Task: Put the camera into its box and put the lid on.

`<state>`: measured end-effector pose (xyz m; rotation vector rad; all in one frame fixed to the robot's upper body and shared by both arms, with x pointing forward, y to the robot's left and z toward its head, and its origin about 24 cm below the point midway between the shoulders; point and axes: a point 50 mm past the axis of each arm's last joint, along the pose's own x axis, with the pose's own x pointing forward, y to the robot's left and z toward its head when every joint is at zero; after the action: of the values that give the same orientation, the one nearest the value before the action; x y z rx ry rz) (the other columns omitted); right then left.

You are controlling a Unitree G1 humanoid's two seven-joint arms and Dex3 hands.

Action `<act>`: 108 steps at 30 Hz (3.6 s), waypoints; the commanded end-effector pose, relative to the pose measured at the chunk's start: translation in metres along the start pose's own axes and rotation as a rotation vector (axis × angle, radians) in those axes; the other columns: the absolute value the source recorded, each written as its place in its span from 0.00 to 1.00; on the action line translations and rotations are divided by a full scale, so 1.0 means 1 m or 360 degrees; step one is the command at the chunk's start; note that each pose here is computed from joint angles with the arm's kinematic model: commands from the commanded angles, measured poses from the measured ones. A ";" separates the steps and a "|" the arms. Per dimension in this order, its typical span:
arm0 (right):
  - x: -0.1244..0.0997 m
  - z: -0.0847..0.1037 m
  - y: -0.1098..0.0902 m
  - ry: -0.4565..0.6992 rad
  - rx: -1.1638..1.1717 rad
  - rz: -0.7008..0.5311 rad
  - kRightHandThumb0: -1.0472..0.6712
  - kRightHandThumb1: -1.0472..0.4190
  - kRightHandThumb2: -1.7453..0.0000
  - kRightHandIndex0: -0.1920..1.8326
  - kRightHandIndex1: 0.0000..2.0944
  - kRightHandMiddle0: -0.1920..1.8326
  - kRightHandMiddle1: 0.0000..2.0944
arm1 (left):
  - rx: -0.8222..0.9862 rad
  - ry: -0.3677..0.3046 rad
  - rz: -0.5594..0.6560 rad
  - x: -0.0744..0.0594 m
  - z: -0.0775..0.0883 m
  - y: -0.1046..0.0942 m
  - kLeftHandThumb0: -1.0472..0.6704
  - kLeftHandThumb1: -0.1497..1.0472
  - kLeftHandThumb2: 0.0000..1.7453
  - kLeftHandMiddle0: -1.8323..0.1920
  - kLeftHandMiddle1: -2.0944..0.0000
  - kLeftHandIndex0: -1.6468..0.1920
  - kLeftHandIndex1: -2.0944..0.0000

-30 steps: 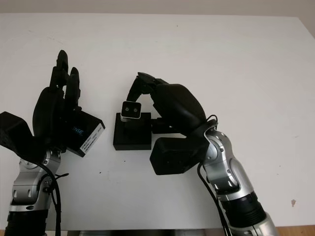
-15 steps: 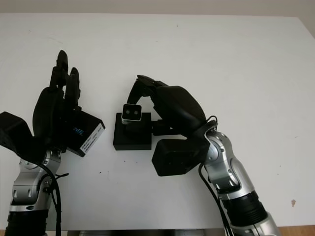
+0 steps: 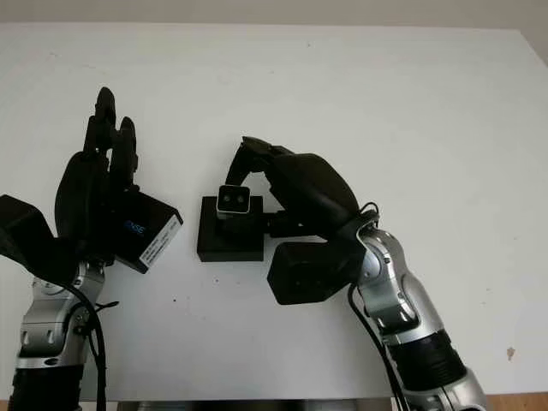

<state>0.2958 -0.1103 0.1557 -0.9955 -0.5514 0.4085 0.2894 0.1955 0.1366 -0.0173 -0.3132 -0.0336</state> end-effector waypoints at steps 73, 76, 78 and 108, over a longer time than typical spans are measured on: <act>-0.007 0.000 0.016 -0.0018 -0.0046 0.0162 0.36 0.00 0.89 0.24 0.02 0.24 0.85 | 0.0007 -0.0016 -0.0005 -0.001 0.003 0.001 0.12 1.00 0.29 1.00 1.00 1.00 1.00; -0.007 -0.001 0.016 -0.0019 -0.0077 0.0200 0.35 0.00 0.90 0.22 0.02 0.22 0.83 | 0.0015 -0.0019 -0.0005 -0.002 0.003 0.001 0.12 1.00 0.29 1.00 1.00 1.00 1.00; -0.008 -0.001 0.015 -0.0029 -0.0104 0.0236 0.26 0.00 0.93 0.19 0.01 0.17 0.67 | 0.0020 -0.0018 -0.0001 -0.002 0.004 0.001 0.12 1.00 0.30 1.00 1.00 1.00 1.00; -0.006 0.004 0.002 -0.0057 -0.0095 0.0016 0.18 0.04 0.97 0.06 0.03 0.18 0.17 | -0.0019 -0.0034 -0.0008 -0.003 0.001 0.002 0.14 1.00 0.29 1.00 1.00 1.00 1.00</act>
<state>0.2887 -0.1093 0.1482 -1.0679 -0.5696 0.4511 0.2886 0.1958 0.1385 -0.0246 -0.3339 -0.0427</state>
